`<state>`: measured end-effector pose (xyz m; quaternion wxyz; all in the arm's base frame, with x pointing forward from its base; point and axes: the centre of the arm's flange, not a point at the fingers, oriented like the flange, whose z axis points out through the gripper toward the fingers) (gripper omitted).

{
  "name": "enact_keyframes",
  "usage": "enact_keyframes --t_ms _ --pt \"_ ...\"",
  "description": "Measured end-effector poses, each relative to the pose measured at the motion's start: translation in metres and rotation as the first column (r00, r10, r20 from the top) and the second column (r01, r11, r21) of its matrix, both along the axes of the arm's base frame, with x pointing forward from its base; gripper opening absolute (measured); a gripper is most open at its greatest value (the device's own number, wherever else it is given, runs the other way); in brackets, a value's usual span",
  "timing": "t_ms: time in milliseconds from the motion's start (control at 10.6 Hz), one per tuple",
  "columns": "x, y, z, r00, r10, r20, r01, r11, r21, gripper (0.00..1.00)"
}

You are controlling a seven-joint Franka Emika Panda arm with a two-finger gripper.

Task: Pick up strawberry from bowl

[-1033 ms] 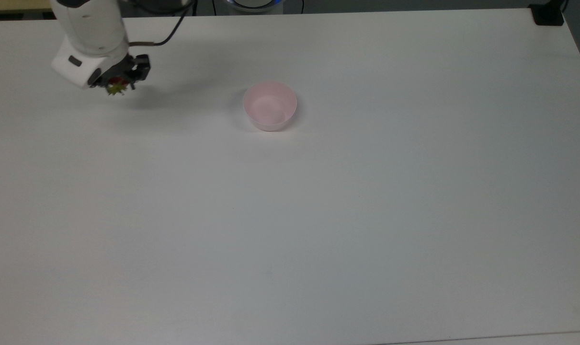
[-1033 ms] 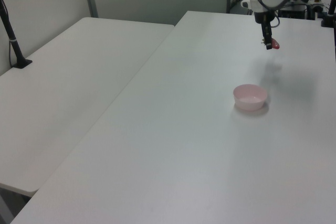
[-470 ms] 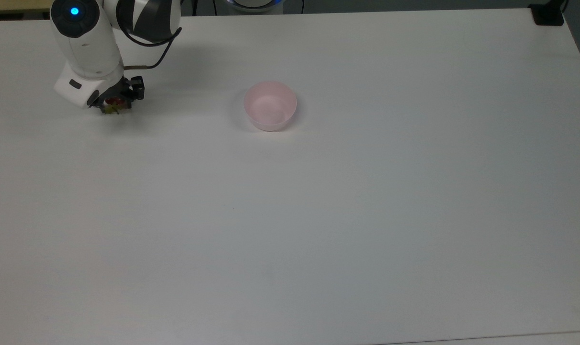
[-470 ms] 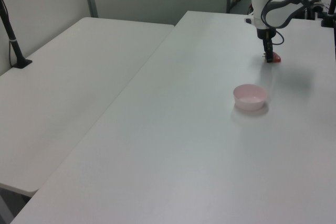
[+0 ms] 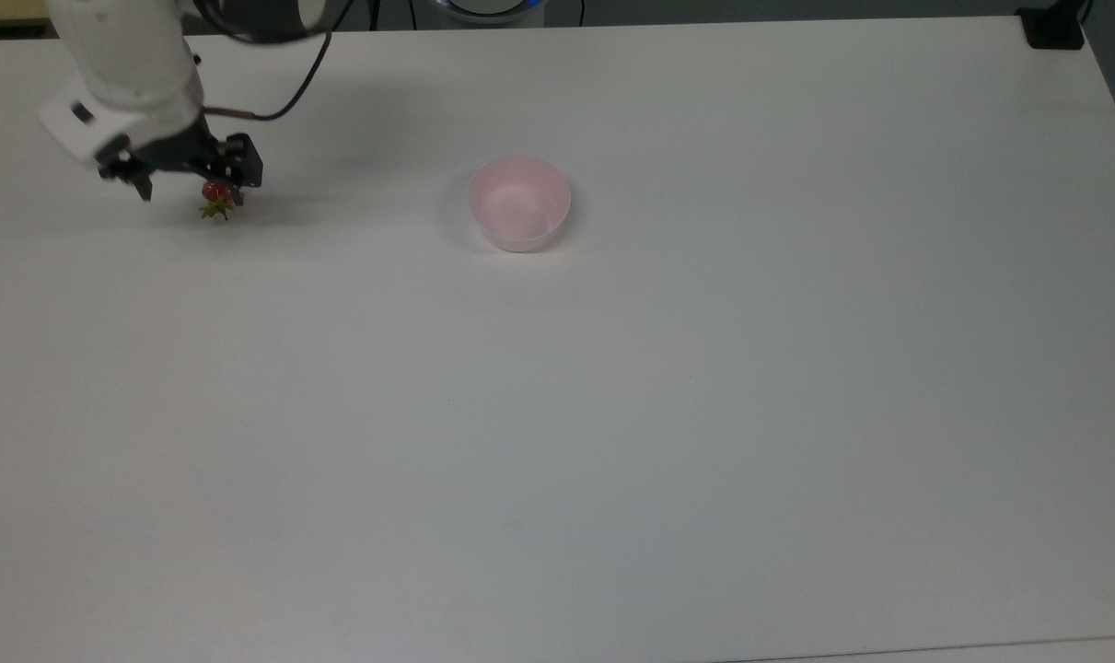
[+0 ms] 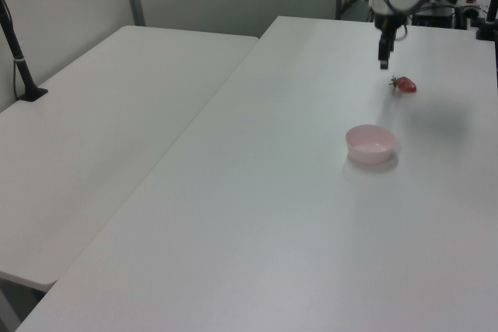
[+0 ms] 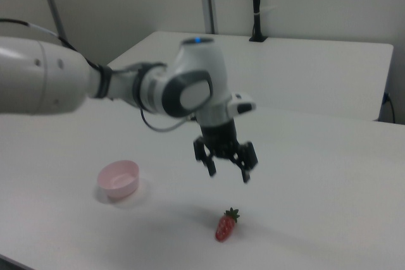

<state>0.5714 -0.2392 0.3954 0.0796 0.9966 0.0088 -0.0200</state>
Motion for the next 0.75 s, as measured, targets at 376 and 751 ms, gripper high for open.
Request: enact_keyframes --t_ms 376,751 --pt "-0.008 0.090 0.158 0.977 -0.211 0.036 0.211 0.978 0.002 1.00" --pt "-0.024 0.135 0.240 0.918 -0.379 0.114 0.360 0.919 0.158 1.00"
